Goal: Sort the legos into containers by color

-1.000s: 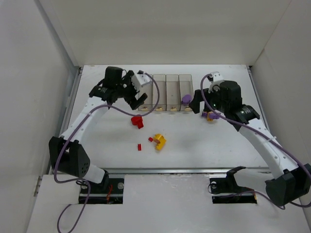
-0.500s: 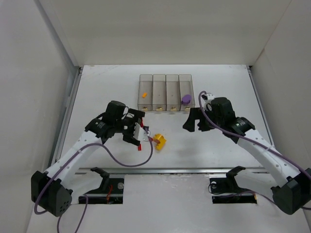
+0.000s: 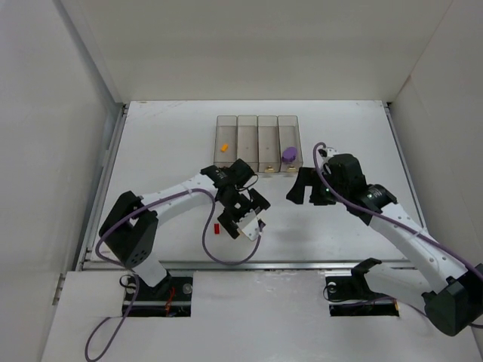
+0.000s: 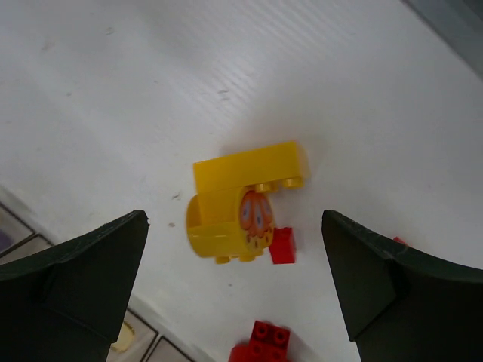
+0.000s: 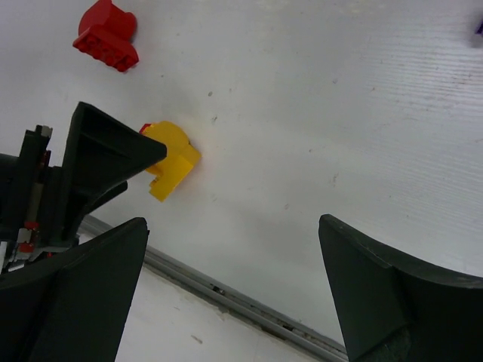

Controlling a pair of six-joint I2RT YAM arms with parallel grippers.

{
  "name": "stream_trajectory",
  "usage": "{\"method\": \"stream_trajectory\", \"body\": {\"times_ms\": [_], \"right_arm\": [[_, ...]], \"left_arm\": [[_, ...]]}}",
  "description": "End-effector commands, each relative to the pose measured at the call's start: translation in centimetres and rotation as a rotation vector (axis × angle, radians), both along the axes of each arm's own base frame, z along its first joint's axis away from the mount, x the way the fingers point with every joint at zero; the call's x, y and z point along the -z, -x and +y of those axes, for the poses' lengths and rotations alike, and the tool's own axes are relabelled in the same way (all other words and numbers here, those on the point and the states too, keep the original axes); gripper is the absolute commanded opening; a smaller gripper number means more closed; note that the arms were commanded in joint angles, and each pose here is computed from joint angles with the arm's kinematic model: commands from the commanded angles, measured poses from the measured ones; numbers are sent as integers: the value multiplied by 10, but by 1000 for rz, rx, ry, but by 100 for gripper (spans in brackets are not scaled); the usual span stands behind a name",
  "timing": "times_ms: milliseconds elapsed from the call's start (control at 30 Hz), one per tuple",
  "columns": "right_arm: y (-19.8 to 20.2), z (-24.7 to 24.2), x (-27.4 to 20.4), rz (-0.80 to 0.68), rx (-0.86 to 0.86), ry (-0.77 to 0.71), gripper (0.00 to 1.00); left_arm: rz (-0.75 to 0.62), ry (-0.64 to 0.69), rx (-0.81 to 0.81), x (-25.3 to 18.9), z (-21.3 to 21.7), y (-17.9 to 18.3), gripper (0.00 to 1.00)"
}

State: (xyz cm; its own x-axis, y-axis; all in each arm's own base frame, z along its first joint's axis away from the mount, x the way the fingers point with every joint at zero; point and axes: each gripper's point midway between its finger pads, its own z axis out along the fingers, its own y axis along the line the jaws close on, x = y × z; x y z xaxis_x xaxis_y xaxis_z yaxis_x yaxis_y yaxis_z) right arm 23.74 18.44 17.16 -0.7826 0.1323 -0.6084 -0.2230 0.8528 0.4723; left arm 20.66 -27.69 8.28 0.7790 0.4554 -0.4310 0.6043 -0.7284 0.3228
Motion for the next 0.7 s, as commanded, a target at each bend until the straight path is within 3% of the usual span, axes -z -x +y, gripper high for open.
{"method": "stream_trajectory", "body": {"times_ms": [0,133,267,467,667], "right_arm": [[-3,-4,-17,-58,17,12,100],[-1,-9,-10,-57,25,34,100],[-2,-4,-11,-65,6,12,100],[-4,-6,-8,-70,1,36,100],[-4,-6,-6,-76,-5,41,100]], "left_arm": [[65,-82,84,5,12,21,100],[96,-108,19,11,6,15,95],[93,-135,-54,22,-5,1,81],[77,-114,-117,23,-3,-11,75],[61,-123,-134,31,2,-11,46]]}}
